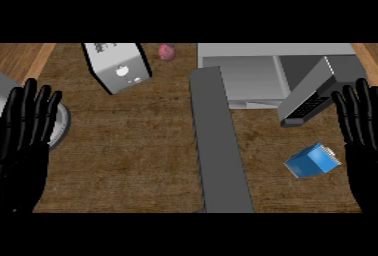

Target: Pick up the milk, place it into the microwave and close the microwave

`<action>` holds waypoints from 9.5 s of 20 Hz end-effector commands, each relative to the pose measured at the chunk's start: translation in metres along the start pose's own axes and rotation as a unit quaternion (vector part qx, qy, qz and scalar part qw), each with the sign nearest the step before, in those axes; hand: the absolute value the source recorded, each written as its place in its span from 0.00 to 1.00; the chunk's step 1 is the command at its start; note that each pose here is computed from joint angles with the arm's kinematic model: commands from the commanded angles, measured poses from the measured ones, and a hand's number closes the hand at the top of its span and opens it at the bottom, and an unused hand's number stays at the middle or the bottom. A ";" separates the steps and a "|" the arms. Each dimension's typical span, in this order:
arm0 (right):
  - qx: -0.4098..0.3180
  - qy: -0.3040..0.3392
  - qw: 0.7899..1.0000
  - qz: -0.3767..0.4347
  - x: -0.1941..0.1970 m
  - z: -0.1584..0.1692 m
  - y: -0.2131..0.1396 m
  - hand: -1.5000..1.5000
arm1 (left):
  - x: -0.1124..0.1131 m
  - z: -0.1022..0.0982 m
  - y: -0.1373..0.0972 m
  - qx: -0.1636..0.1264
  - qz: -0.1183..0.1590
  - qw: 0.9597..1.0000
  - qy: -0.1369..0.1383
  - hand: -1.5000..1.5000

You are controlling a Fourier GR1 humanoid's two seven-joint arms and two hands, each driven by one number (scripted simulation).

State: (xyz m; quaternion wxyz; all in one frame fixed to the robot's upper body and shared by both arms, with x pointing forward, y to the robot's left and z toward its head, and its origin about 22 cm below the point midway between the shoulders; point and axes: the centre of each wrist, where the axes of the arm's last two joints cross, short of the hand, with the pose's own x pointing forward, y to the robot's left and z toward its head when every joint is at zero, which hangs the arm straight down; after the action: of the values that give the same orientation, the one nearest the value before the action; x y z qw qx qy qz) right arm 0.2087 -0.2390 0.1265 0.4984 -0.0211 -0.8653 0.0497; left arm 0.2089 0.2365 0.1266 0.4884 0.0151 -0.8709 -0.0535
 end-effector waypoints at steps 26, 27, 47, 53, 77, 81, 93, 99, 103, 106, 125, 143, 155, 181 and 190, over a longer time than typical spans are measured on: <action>0.142 0.070 0.986 -0.042 -0.009 0.044 -0.130 0.00 | 0.058 0.097 0.043 0.023 0.106 0.991 0.077 0.00; 0.114 0.077 0.989 -0.049 -0.023 0.045 -0.133 0.00 | 0.056 0.090 0.045 0.034 0.103 0.992 0.068 0.00; 0.084 0.178 0.980 0.040 -0.159 0.114 -0.151 0.00 | 0.076 0.124 0.056 0.030 0.101 0.992 0.065 0.00; 0.107 0.170 0.977 0.076 -0.191 0.126 -0.145 0.00 | 0.073 0.137 0.059 0.019 0.109 0.991 0.073 0.00; 0.126 0.168 0.977 -0.028 -0.244 0.116 -0.117 1.00 | 0.070 0.149 0.069 0.006 0.112 0.991 0.078 0.00; 0.130 0.140 0.981 -0.020 -0.247 0.121 -0.105 1.00 | 0.076 0.151 0.066 0.007 0.122 0.990 0.070 0.00; 0.010 0.134 0.991 -0.024 -0.269 0.099 -0.018 1.00 | 0.068 0.157 0.071 0.006 0.125 0.989 0.080 0.00; 0.030 0.106 0.994 -0.003 -0.267 0.065 -0.011 1.00 | 0.083 0.163 0.077 0.009 0.119 0.989 0.090 0.00; 0.027 0.093 0.995 0.018 -0.266 0.038 0.010 1.00 | 0.065 0.159 0.078 0.019 0.133 0.987 0.083 0.00; 0.021 0.093 0.995 0.009 -0.261 0.006 0.010 1.00 | 0.080 0.152 0.079 0.003 0.122 0.989 0.088 0.00; 0.028 0.113 0.984 0.134 -0.220 -0.105 -0.016 1.00 | 0.046 0.135 0.091 -0.010 0.125 0.989 0.075 0.00; -0.069 0.110 0.960 0.248 -0.187 -0.147 -0.063 1.00 | 0.046 0.117 0.096 -0.045 0.134 0.988 0.060 0.00; -0.087 0.108 0.956 0.257 -0.179 -0.153 -0.076 1.00 | 0.041 0.108 0.102 -0.059 0.128 0.989 0.053 0.00; -0.009 0.119 0.967 0.225 -0.165 -0.191 -0.010 0.00 | 0.031 0.092 0.110 -0.075 0.102 0.989 0.072 0.00; -0.024 0.104 0.971 0.215 -0.152 -0.210 0.041 0.00 | 0.026 0.089 0.108 -0.080 0.100 0.988 0.087 0.00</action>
State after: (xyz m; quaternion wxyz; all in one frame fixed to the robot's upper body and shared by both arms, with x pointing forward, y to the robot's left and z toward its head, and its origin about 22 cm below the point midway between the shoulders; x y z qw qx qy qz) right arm 0.4605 -0.2283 0.0840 0.5655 -0.2436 -0.7729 0.1534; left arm 0.1202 0.3500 0.1134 0.5634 -0.1065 -0.8164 -0.0685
